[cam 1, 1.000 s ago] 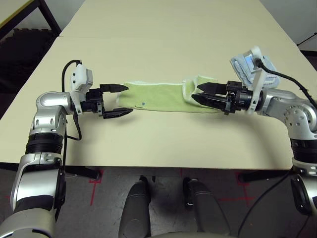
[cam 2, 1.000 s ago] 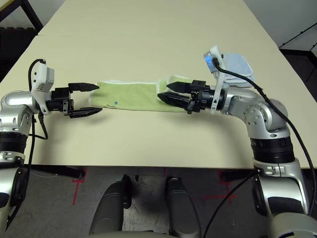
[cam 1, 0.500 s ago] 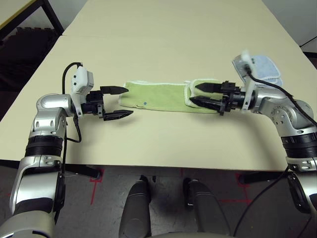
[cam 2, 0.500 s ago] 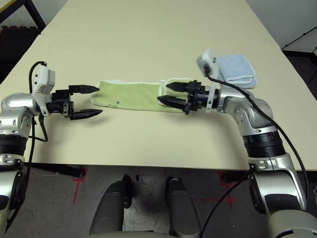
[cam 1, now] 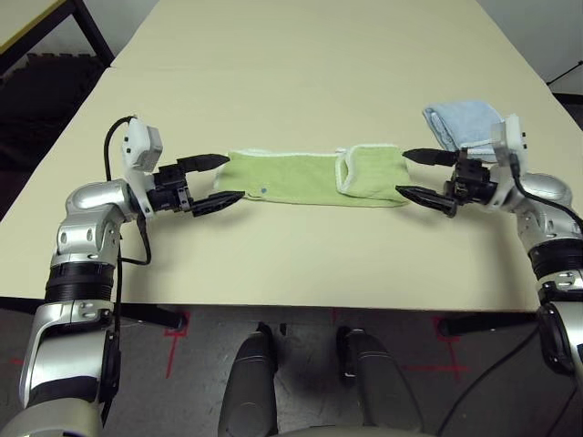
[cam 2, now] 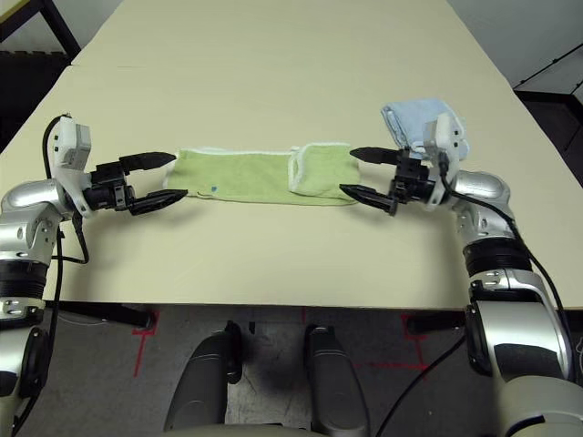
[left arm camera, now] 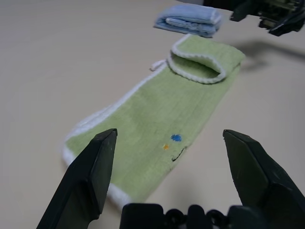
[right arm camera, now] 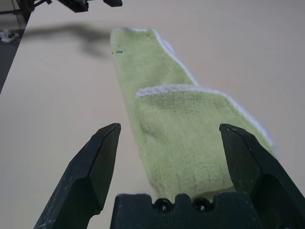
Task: Fold the towel and set it aside.
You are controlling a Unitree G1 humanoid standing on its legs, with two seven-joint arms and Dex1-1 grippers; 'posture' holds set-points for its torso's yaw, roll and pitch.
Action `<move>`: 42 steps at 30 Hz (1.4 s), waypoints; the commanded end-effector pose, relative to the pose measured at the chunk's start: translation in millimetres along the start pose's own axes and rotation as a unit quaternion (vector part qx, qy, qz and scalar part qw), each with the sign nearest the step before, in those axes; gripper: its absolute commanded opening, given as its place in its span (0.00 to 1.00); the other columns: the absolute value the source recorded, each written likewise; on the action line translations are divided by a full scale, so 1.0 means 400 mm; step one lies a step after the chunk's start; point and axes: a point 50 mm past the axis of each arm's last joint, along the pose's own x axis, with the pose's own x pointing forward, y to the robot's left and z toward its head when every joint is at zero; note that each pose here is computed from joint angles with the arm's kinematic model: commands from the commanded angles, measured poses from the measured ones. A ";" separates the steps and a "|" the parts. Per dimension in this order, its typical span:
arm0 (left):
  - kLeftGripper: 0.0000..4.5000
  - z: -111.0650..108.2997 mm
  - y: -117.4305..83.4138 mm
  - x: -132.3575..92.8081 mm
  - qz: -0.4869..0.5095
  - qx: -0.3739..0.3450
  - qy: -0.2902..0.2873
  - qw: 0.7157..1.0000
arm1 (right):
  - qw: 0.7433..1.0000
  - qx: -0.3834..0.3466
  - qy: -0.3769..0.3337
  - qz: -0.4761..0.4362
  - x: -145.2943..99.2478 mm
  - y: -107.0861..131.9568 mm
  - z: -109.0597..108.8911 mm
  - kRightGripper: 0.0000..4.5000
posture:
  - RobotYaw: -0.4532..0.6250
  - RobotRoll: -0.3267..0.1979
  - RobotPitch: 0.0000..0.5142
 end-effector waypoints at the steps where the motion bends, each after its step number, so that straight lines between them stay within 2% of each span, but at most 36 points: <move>1: 1.00 0.010 0.010 -0.007 0.024 -0.034 0.005 0.999 | 0.999 -0.019 0.018 0.018 -0.025 0.007 0.001 1.00 | 0.46 0.62 0.39; 6: 1.00 0.023 0.017 -0.006 0.032 -0.064 0.022 0.997 | 0.999 -0.028 0.030 0.018 -0.032 0.003 0.003 1.00 | 0.45 0.62 0.40; 10: 1.00 0.026 0.017 -0.016 0.047 -0.129 0.066 0.988 | 0.999 -0.024 0.032 0.025 -0.017 0.000 0.001 1.00 | 0.46 0.62 0.40; 13: 1.00 0.035 0.021 -0.022 0.080 -0.185 0.071 0.977 | 0.999 -0.022 0.029 0.026 -0.005 -0.002 0.001 1.00 | 0.47 0.62 0.40; 17: 1.00 0.042 0.004 -0.016 0.102 -0.314 0.077 0.941 | 0.999 -0.020 0.024 0.028 0.006 -0.004 0.003 1.00 | 0.48 0.62 0.39; 22: 1.00 0.013 -0.021 -0.017 0.135 -0.415 0.088 0.895 | 0.999 -0.019 0.022 0.033 0.015 -0.001 -0.001 1.00 | 0.48 0.62 0.38; 29: 1.00 -0.023 -0.043 -0.016 0.158 -0.461 0.097 0.868 | 0.999 -0.017 0.024 0.030 0.010 0.001 -0.003 1.00 | 0.47 0.62 0.38; 42: 1.00 -0.040 -0.023 0.046 0.179 -0.498 0.058 0.846 | 0.999 -0.017 0.024 0.025 0.009 0.003 -0.001 1.00 | 0.46 0.62 0.37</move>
